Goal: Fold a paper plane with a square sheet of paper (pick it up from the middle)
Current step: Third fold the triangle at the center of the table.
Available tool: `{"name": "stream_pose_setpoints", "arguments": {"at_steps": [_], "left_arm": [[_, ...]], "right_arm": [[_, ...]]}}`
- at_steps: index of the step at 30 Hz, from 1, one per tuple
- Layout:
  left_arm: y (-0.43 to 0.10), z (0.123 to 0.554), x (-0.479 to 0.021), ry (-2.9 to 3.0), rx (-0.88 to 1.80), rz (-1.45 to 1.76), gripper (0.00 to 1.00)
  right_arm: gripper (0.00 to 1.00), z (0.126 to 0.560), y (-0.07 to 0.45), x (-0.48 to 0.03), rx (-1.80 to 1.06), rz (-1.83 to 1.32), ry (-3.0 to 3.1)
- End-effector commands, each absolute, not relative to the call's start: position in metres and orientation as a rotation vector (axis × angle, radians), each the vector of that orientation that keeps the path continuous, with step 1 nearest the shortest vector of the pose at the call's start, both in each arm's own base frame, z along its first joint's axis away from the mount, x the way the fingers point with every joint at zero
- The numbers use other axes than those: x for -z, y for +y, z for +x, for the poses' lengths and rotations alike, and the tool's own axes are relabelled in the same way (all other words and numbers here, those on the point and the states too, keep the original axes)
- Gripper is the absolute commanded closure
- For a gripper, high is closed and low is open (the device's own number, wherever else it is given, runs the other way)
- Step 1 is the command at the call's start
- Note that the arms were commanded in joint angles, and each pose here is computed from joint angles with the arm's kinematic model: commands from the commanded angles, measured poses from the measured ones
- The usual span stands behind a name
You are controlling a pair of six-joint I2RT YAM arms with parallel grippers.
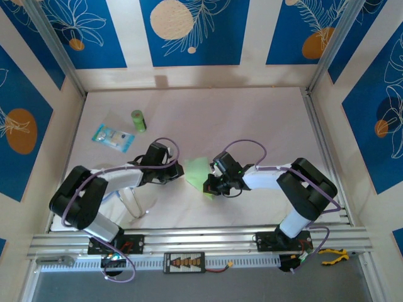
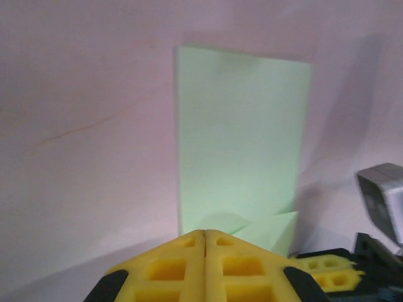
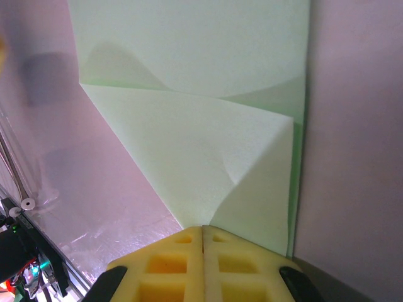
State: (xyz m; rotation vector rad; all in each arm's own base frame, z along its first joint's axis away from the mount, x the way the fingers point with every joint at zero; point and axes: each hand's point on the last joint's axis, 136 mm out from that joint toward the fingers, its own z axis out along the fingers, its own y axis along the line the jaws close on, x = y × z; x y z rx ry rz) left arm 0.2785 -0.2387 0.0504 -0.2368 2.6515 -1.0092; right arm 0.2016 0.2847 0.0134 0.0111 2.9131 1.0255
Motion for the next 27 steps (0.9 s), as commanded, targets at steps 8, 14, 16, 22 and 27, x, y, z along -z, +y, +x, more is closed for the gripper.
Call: {"name": "stream_pose_setpoints", "arguments": {"at_steps": [8,14,16,22,27], "left_arm": [[-0.298,0.255,-0.064,2.618,1.273,-0.010,0.93],[-0.284,0.260,-0.032,2.706,1.103,-0.079,0.94],[-0.279,0.260,-0.024,2.731,1.048,-0.078,0.95],[-0.264,0.249,0.005,2.820,0.955,-0.109,0.99],[-0.260,0.240,0.015,2.851,0.950,-0.114,1.00]], "right_arm": [[0.98,0.179,0.255,0.016,-0.842,0.098,3.064],[0.97,0.180,0.255,0.012,-0.837,0.086,3.063],[0.97,0.183,0.257,0.008,-0.849,0.070,3.053],[0.94,0.195,0.273,-0.019,-0.947,0.016,2.973],[0.92,0.207,0.299,-0.045,-1.069,-0.082,2.900]]}}
